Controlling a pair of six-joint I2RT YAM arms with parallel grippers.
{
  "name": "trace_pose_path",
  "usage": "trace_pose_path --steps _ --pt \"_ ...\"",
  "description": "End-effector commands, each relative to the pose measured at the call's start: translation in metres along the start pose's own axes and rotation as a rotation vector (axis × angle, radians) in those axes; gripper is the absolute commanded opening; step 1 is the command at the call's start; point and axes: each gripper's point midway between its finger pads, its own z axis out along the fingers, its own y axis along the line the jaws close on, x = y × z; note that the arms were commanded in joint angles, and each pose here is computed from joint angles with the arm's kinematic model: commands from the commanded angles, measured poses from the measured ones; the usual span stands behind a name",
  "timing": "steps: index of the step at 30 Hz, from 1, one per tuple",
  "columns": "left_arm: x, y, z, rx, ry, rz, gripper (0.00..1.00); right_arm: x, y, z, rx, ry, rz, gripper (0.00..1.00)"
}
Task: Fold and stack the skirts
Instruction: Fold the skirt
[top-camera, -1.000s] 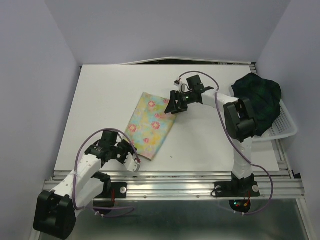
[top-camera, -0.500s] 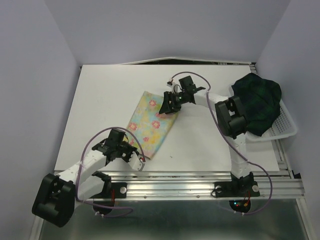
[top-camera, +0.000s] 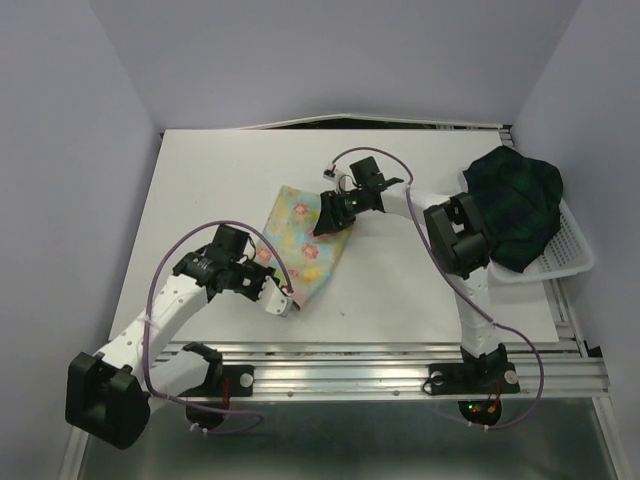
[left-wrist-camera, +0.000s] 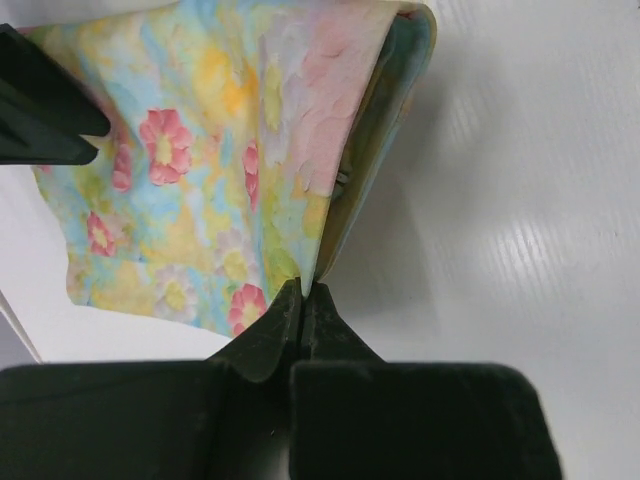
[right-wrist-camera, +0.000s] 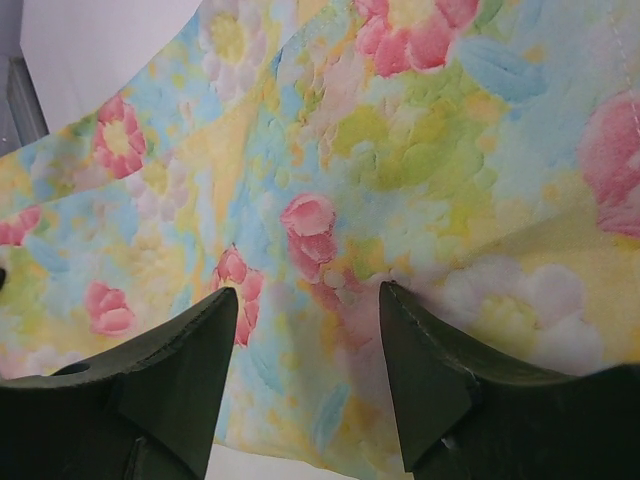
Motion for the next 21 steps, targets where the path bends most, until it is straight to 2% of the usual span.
trace_pose_path --steps 1,5,9,13,21 --pt "-0.02 0.0 -0.014 0.081 -0.063 -0.094 0.0 0.046 -0.009 0.014 0.106 0.123 -0.053 0.65" --pt "-0.027 0.026 -0.021 0.075 -0.084 -0.121 0.0 0.055 0.0 0.013 0.104 0.149 -0.108 0.65" --pt "-0.024 0.071 -0.02 0.035 -0.082 -0.189 0.0 0.069 0.013 0.017 0.092 0.18 -0.148 0.65" --pt "-0.018 0.106 -0.015 -0.011 -0.072 -0.173 0.0 0.074 0.022 0.02 0.076 0.193 -0.164 0.65" --pt "0.005 0.143 0.016 -0.083 -0.05 -0.198 0.0 0.078 0.035 0.018 0.042 0.198 -0.153 0.64"
